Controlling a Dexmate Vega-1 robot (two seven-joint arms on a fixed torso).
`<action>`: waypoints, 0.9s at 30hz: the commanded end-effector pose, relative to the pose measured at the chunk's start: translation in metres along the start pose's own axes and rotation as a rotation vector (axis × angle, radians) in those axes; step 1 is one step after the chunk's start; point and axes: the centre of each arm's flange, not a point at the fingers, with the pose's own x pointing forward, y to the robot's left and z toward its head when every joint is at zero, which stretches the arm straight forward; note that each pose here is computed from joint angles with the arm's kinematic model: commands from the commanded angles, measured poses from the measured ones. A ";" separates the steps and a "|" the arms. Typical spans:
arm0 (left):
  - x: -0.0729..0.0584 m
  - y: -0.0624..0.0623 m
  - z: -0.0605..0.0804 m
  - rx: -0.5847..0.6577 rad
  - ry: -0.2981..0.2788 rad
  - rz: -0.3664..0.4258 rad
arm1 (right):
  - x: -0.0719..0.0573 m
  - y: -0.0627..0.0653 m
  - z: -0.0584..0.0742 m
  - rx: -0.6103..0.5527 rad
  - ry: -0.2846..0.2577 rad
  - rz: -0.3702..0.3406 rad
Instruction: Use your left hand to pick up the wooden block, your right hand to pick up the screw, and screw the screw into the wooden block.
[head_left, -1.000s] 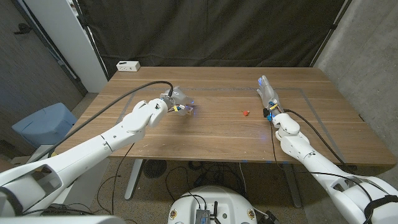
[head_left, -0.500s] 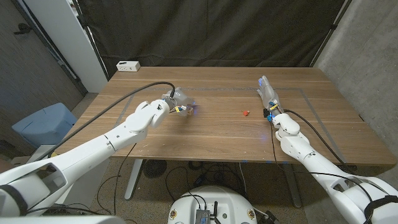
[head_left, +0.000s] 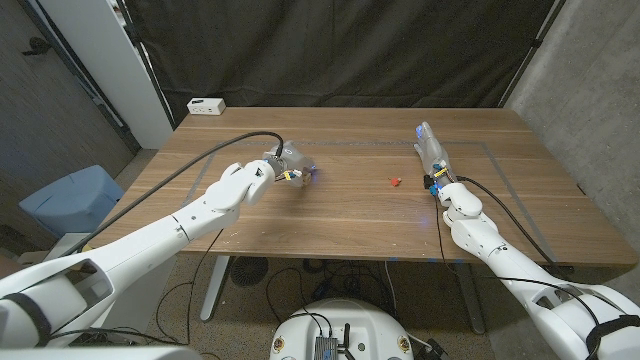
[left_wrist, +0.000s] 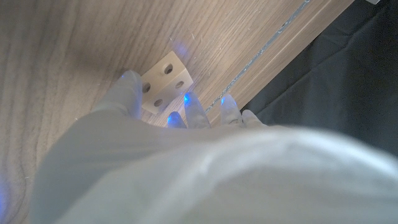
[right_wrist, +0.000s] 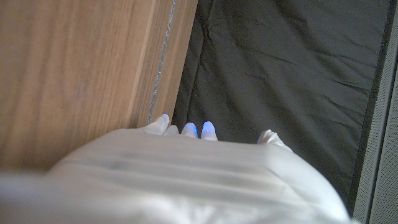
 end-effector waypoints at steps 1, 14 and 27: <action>0.003 -0.002 -0.002 -0.003 0.003 -0.009 | 0.001 -0.001 -0.001 0.001 0.004 -0.001; 0.007 0.000 -0.008 0.007 -0.007 -0.009 | 0.003 -0.001 -0.002 0.004 0.006 -0.005; 0.009 0.001 -0.012 0.001 -0.044 0.006 | 0.001 0.001 -0.003 0.005 0.007 -0.015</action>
